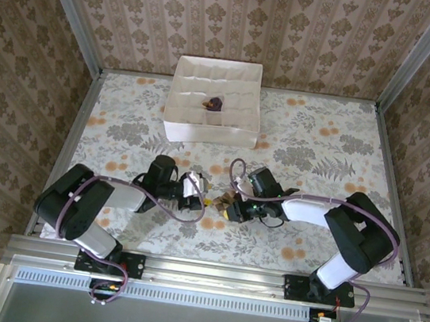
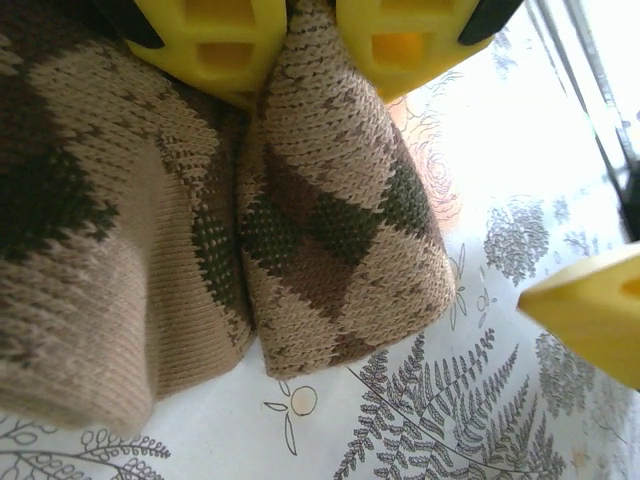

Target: Roll the socks

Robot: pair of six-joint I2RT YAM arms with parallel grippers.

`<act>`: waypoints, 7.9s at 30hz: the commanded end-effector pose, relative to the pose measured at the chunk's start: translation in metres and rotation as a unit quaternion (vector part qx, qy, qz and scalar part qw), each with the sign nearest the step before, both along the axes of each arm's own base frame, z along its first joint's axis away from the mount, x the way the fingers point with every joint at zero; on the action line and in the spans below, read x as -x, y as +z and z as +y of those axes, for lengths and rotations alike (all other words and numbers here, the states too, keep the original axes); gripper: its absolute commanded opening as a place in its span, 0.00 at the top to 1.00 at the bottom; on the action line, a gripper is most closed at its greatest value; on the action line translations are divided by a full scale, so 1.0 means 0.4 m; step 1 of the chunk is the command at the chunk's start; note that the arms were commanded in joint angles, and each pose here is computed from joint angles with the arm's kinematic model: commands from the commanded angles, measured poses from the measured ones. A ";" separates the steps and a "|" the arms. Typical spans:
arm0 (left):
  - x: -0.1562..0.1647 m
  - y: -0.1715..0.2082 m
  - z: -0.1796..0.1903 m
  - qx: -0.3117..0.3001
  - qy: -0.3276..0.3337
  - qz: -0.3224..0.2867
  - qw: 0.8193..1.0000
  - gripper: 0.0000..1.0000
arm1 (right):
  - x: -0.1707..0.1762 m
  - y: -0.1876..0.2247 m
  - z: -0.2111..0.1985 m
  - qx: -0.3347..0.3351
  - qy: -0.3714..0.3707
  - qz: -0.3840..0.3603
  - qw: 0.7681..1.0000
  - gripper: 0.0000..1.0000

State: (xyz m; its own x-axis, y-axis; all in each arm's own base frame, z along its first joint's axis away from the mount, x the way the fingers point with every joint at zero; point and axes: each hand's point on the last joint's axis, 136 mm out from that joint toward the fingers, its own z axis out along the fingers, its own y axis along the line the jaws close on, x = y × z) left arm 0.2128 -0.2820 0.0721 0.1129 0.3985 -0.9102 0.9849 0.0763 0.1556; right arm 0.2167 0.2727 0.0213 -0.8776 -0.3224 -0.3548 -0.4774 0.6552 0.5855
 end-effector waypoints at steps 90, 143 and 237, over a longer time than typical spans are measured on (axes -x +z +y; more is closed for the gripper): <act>0.116 -0.131 -0.080 -0.214 -0.049 0.422 0.880 1.00 | -0.017 0.019 -0.061 0.071 -0.040 -0.060 0.995 0.56; 0.095 -0.142 -0.048 -0.281 -0.107 -0.247 0.921 0.62 | 0.051 -0.159 -0.187 0.246 -0.094 0.140 0.955 0.85; 0.178 -0.092 -0.086 -0.128 -0.136 0.234 0.954 1.00 | 0.004 0.112 -0.210 0.097 -0.165 -0.030 0.981 0.50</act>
